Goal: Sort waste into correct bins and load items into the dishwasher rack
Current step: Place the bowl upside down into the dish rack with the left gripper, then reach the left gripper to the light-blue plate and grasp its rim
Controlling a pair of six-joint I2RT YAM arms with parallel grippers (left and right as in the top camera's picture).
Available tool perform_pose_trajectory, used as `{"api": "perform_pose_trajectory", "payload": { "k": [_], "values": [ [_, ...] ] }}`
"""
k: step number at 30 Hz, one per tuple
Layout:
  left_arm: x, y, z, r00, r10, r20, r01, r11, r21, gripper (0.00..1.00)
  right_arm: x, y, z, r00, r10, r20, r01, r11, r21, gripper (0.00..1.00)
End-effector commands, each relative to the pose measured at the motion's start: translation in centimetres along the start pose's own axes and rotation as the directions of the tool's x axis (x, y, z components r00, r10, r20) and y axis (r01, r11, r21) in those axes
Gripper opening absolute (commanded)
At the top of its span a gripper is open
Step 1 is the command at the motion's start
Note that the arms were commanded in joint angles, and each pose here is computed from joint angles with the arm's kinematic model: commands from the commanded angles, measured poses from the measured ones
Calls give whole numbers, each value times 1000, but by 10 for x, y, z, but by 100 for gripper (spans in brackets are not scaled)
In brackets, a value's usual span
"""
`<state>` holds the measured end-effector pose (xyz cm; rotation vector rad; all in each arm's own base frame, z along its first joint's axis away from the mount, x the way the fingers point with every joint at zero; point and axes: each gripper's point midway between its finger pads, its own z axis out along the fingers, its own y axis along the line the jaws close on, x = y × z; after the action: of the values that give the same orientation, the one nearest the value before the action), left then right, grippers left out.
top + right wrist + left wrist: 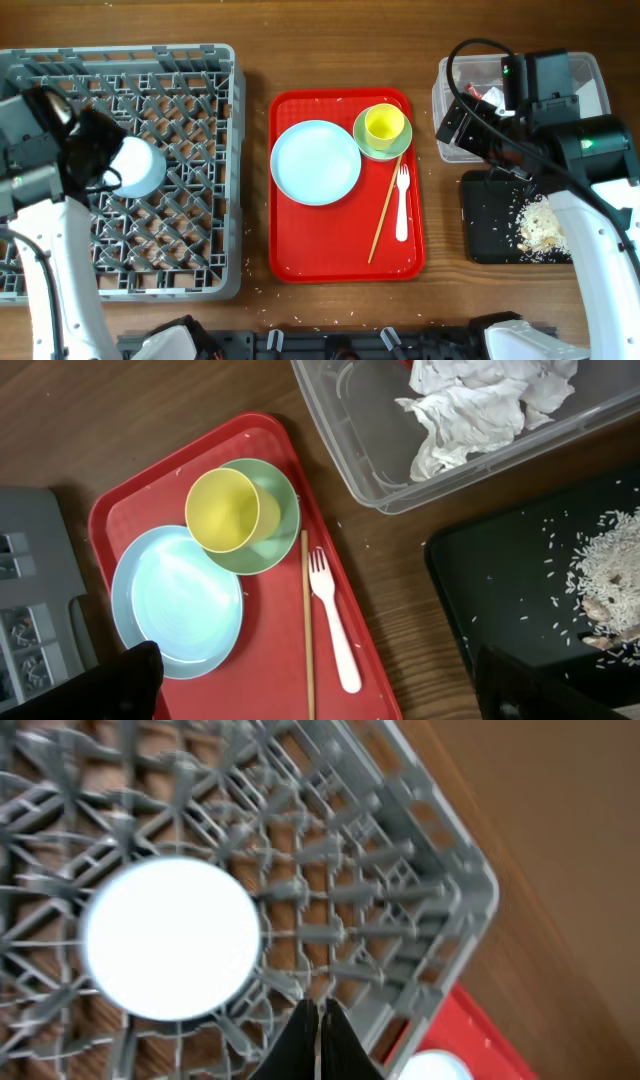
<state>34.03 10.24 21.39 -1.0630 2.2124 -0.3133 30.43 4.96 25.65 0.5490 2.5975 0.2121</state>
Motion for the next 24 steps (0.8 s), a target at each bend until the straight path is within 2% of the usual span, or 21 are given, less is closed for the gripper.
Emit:
{"api": "perform_pose_trajectory", "payload": {
  "k": [1, 3, 5, 6, 7, 8, 9, 15, 18, 21, 24],
  "values": [
    [34, -18, 18, 985, 108, -135, -104, 994, 37, 4, -4, -2, -2, 1000, -11, 16, 11, 1000, 14, 100],
    [64, -33, 17, 961, 157, -226, -141, 986, 84, 4, -4, -2, -2, 1000, -11, 16, 11, 1000, 14, 100],
    [99, -55, 11, 907, 290, -304, -244, 953, 182, 4, -4, -2, -2, 1000, -11, 16, 11, 1000, 14, 100],
    [119, -66, 8, 872, 357, -334, -296, 930, 220, 6, -4, -2, -2, 1000, -11, 16, 11, 1000, 14, 100],
    [133, -73, 6, 849, 395, -352, -325, 914, 244, 14, -4, -2, -2, 1000, -11, 16, 11, 1000, 14, 100],
    [150, -83, 2, 819, 440, -368, -357, 893, 275, 41, -4, -2, -2, 1000, -11, 16, 11, 1000, 14, 100],
    [172, -95, -3, 777, 501, -381, -398, 860, 320, 98, -4, -2, -2, 1000, -11, 16, 11, 1000, 14, 100],
    [268, -136, -11, 573, 724, -383, -550, 687, 475, 99, -4, -2, -2, 1000, -11, 16, 11, 1000, 14, 100],
    [306, -139, -1, 488, 771, -410, -585, 637, 502, 87, -3, -2, -2, 1000, -11, 16, 11, 1000, 14, 100],
    [347, -132, 17, 393, 794, -464, -614, 602, 511, 84, -4, -2, -2, 1000, -11, 16, 11, 1000, 14, 100],
    [380, -127, 30, 315, 822, -473, -645, 552, 529, 77, -3, -2, -2, 1000, -11, 16, 11, 1000, 14, 100]
  ]
}}
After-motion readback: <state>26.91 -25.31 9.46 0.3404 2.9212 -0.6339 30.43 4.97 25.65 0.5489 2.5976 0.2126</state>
